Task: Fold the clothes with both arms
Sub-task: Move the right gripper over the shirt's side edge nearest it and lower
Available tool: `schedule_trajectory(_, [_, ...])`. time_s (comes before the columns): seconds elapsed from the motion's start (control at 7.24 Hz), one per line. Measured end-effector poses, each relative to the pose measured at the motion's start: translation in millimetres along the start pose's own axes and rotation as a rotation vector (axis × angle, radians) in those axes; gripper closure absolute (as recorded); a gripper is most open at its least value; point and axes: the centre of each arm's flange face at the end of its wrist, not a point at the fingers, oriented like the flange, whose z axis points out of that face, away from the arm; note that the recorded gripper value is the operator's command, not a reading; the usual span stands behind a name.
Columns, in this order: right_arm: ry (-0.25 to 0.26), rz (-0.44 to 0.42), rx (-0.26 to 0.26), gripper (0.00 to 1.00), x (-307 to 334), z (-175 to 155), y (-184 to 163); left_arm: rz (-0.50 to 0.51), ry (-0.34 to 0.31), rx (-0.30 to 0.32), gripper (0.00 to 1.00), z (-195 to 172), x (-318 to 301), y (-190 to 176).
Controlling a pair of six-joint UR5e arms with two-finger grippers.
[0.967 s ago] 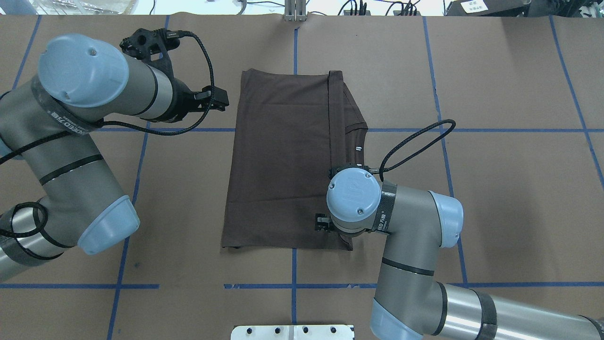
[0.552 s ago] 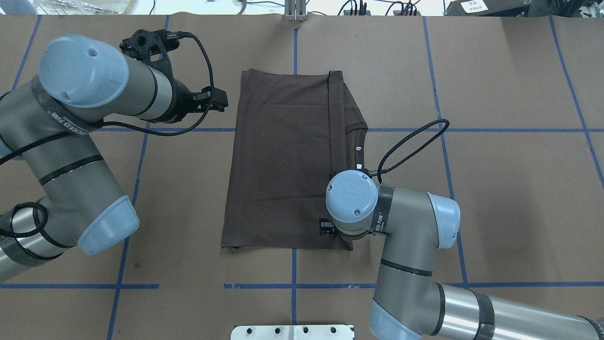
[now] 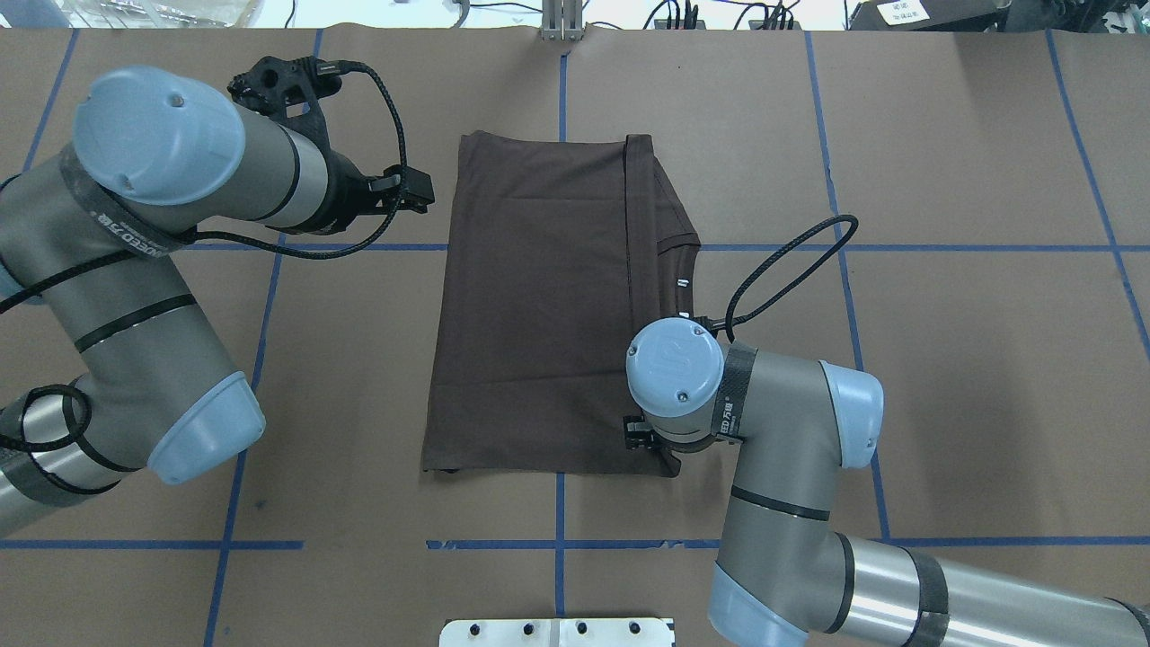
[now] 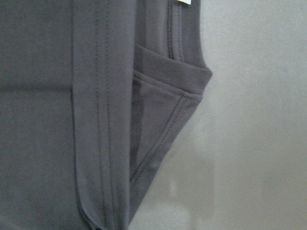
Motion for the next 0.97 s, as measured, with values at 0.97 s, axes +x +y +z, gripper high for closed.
schedule_trajectory(0.97, [-0.058, -0.073, 0.054, 0.0, 11.0, -40.3, -18.6, 0.0, -0.002, -0.003, 0.0, 2.3, -0.2, 1.2])
